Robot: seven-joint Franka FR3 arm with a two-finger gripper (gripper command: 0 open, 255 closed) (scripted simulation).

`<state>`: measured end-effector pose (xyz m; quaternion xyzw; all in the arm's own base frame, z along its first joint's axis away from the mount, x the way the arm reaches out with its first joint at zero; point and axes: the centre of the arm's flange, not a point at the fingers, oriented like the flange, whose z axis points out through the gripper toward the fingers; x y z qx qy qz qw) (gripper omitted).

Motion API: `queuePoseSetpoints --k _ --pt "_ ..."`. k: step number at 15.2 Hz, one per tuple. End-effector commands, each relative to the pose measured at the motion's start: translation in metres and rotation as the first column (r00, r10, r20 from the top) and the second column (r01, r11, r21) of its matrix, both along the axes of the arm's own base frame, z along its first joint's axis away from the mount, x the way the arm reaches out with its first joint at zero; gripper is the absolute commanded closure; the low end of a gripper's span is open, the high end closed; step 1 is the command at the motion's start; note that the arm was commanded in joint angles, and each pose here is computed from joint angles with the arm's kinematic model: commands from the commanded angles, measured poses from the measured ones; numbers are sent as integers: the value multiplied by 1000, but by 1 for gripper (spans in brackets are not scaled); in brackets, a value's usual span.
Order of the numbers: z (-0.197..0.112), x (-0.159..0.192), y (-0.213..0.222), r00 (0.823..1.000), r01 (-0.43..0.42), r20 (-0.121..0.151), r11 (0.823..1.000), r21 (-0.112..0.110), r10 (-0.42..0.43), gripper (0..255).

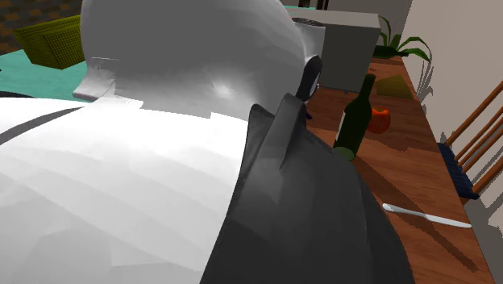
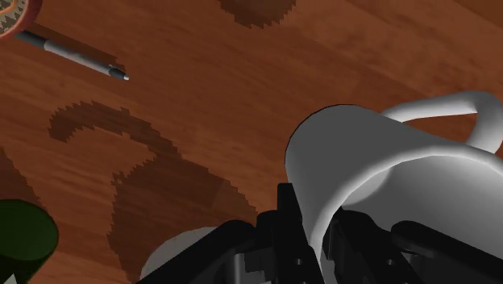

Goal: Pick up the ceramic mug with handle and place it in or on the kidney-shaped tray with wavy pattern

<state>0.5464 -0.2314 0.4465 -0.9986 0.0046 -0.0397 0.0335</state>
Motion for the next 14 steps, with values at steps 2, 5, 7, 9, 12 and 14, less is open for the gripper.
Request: queuePoseSetpoints --k 2,5,7,9,12,14 --pt "16 0 0 1000 0 0 1000 0 0 255" --pt "23 -17 -21 1000 0 0 1000 0 0 255" --pt "25 -34 -41 1000 0 0 1000 0 0 255" --pt "27 -51 -61 1000 0 0 1000 0 0 255" --pt "30 -76 -91 1000 0 0 1000 0 0 255" --pt "31 -93 -111 1000 0 0 1000 0 0 255"
